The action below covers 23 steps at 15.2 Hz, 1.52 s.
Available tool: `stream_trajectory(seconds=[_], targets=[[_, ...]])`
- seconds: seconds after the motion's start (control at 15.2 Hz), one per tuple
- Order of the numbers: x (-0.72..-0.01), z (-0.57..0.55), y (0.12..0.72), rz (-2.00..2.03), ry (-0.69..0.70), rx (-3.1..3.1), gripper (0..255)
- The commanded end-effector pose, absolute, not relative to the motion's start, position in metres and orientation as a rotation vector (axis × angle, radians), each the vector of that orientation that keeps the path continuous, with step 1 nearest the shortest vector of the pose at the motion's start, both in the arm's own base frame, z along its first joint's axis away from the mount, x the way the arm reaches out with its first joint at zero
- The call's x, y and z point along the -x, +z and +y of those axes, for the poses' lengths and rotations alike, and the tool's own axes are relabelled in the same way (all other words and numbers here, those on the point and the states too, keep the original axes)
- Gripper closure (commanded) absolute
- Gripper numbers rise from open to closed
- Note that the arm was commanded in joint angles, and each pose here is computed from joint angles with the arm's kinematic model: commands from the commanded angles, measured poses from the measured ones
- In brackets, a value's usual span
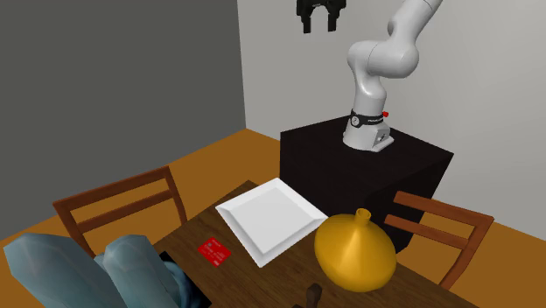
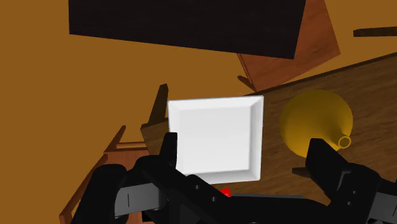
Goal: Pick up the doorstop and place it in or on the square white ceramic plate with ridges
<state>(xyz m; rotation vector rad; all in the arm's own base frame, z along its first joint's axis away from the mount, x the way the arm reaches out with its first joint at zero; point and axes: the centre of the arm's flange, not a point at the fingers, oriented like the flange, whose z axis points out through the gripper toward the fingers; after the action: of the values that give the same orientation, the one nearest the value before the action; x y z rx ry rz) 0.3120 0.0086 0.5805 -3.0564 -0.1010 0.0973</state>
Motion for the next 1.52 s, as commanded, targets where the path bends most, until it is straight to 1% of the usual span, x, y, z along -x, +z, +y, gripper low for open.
stream_trajectory(seconds=[0.0,1.45], targets=[[-0.312,0.009,0.58,-0.101,0.097,3.056,0],[-0.418,0.227,0.416,0.289,0.08,3.091,0]])
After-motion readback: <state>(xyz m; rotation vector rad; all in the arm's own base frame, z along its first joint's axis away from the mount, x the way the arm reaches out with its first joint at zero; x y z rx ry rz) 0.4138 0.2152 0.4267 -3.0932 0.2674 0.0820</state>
